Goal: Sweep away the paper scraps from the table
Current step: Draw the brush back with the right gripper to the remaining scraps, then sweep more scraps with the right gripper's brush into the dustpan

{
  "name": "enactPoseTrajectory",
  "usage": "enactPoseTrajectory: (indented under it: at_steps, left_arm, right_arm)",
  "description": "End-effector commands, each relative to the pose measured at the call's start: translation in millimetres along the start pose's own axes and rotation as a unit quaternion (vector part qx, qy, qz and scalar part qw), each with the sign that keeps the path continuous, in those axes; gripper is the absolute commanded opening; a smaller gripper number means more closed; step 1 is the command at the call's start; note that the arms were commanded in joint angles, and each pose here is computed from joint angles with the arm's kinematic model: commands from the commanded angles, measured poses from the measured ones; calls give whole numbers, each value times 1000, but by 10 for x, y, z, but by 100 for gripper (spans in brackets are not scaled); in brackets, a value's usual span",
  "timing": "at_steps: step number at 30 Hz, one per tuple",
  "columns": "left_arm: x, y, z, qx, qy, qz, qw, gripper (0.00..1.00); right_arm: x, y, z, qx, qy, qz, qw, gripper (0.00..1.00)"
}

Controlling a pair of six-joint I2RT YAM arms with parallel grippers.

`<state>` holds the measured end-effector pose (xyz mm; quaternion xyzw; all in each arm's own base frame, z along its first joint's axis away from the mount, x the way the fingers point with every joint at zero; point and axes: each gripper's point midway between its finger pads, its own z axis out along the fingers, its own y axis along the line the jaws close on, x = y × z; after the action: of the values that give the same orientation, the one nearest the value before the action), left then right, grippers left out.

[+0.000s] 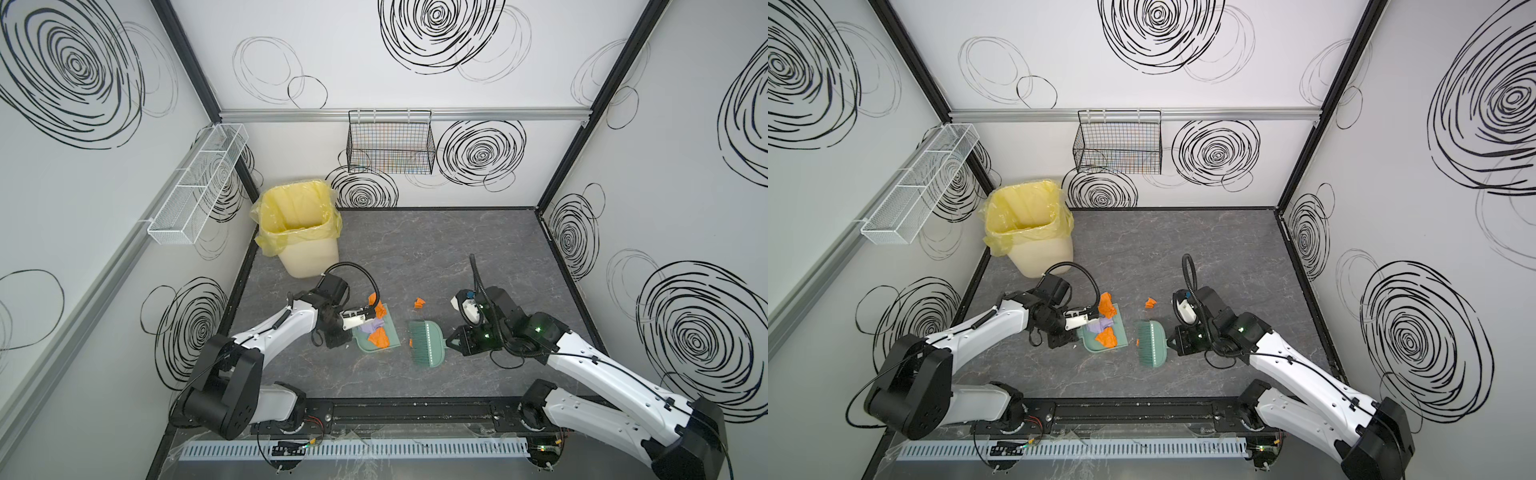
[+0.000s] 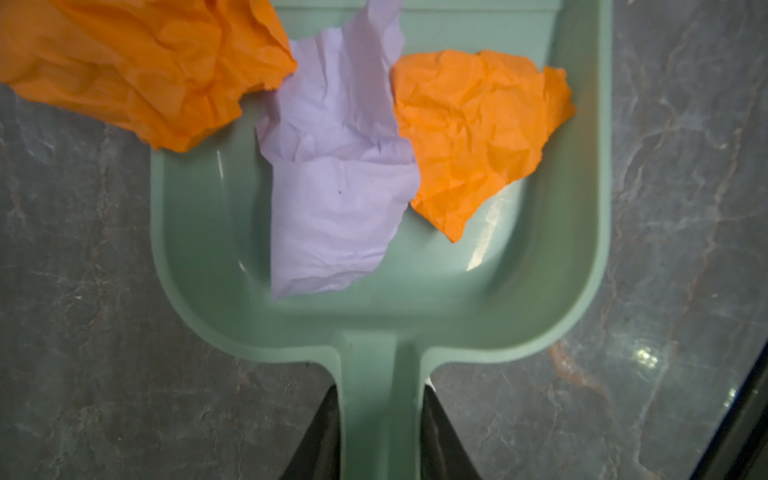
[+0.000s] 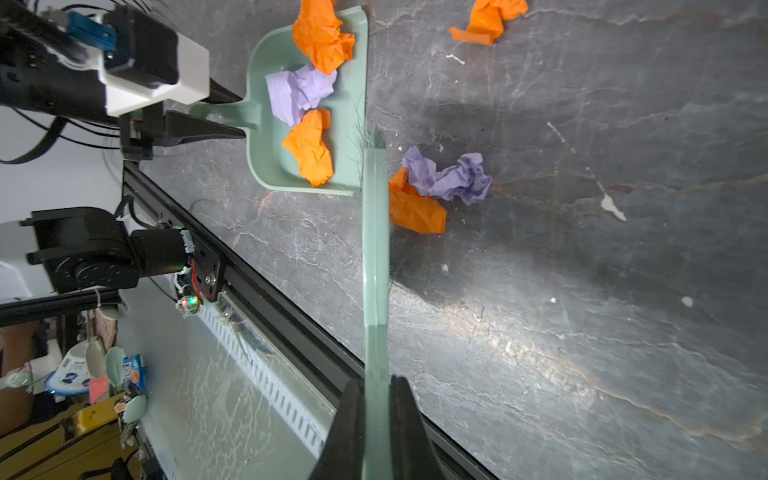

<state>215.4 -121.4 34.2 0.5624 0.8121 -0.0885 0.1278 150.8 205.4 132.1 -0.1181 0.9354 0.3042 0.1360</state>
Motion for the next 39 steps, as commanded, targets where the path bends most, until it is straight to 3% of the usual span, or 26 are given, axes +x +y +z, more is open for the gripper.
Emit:
enactPoseTrajectory:
  at_steps: [1, 6, 11, 21, 25, 28, 32, 39]
  left_arm:
    - [-78, -1, -10, 3, -11, 1, 1000, 0]
    - [-60, -16, -5, 2, -11, -2, 1000, 0]
    - [-112, -22, -3, 3, -15, -2, 1000, 0]
    - [-304, -44, 61, 6, -8, 17, 1000, 0]
    - [-357, -13, 98, 12, -6, 18, 1000, 0]
    - [-404, 13, 104, 10, -6, 17, 1000, 0]
    - [-443, 21, 109, 9, -3, 18, 1000, 0]
    - [-463, 24, 113, 10, 6, 18, 1000, 0]
  right_arm:
    - [-227, -188, -7, 63, -52, 12, 997, 0]
    - [-500, -271, -51, 109, -85, 0, 990, 0]
    - [-785, -260, -121, 112, -113, -1, 987, 0]
    - [-952, 42, -383, 36, -128, -32, 991, 0]
    - [-967, 70, -570, 51, -136, -38, 989, 0]
    - [-1108, -86, -790, 121, -168, -26, 978, 0]
    - [-1347, -504, -1103, 282, -181, 0, 942, 0]
    - [-1724, -696, -1012, 425, -102, -19, 899, 0]
